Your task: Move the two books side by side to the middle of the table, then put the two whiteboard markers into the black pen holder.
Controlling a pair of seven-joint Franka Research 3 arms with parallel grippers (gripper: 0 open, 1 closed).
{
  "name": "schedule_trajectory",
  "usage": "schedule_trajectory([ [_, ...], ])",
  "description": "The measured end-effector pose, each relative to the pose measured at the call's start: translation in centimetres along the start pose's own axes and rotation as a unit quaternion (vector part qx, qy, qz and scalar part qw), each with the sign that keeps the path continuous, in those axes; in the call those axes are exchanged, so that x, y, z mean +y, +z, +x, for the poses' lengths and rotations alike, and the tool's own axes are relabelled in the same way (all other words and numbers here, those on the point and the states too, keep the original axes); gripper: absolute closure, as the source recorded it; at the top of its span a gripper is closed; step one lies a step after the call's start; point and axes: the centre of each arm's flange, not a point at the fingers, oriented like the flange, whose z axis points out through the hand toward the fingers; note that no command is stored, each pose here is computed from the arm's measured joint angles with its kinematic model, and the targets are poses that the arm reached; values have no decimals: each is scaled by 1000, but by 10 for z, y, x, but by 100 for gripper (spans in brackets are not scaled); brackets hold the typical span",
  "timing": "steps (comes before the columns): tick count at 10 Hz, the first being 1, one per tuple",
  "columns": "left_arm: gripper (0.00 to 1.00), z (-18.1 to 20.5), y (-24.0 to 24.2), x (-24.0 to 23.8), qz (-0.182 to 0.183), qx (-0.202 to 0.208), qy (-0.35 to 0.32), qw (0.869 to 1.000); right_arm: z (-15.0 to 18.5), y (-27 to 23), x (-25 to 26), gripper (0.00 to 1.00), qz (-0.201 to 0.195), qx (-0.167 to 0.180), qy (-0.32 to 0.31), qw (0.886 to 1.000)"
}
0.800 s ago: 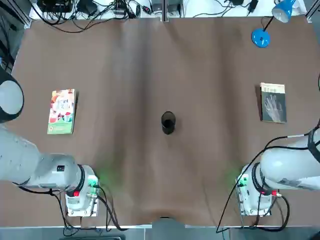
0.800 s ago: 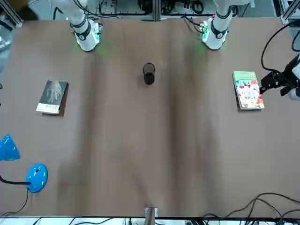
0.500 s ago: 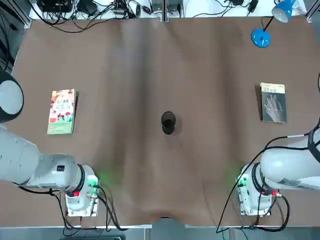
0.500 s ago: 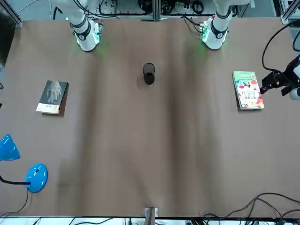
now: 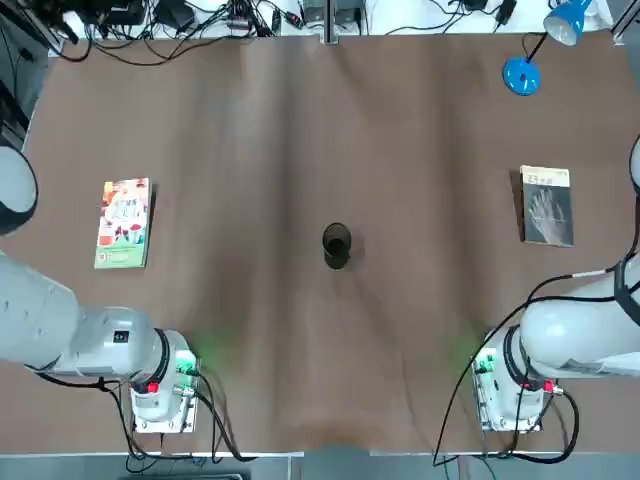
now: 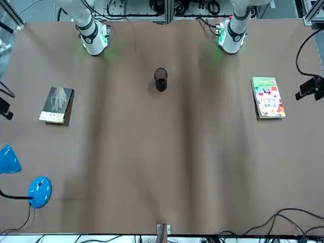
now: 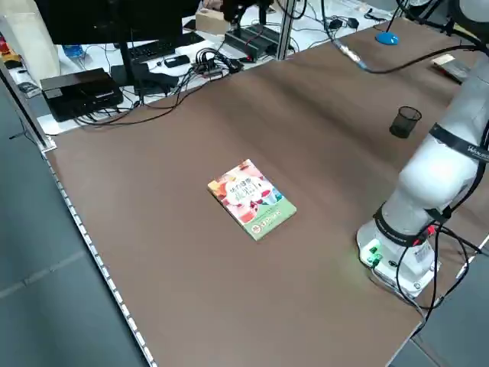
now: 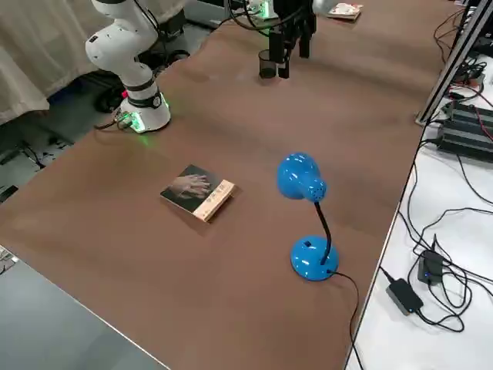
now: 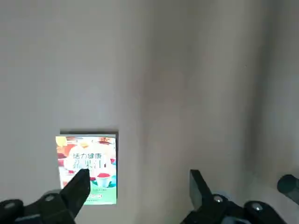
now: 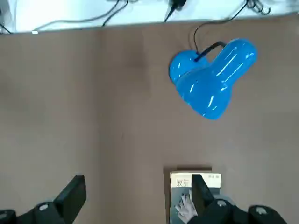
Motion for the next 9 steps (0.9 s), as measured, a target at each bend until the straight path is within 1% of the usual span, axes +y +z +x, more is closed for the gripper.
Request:
schedule_trajectory([
  [1,5,-6,15,-36,-35,-2,-1,999,1,15,-1,0,-10,-15,-4,1000],
  [2,5,-12,35,-67,-59,-8,8,998,2,31,-3,1,-15,-30,-7,999],
  [3,4,-17,57,-98,-89,-8,13,996,1,46,-8,1,-25,-44,8,999],
  [4,4,-24,80,-135,-126,4,11,992,1,59,-19,1,-45,-55,32,997],
  [5,4,-36,101,-180,-160,26,6,987,-1,73,-35,0,-62,-66,42,995],
  [6,4,-52,123,-222,-187,51,1,981,-4,90,-44,0,-69,-80,40,994],
  [8,4,-68,185,-276,-223,78,-3,972,-8,100,-32,0,-67,-95,33,993],
  [9,4,-73,220,-299,-238,94,-7,967,-10,100,-13,0,-55,-104,34,993],
])
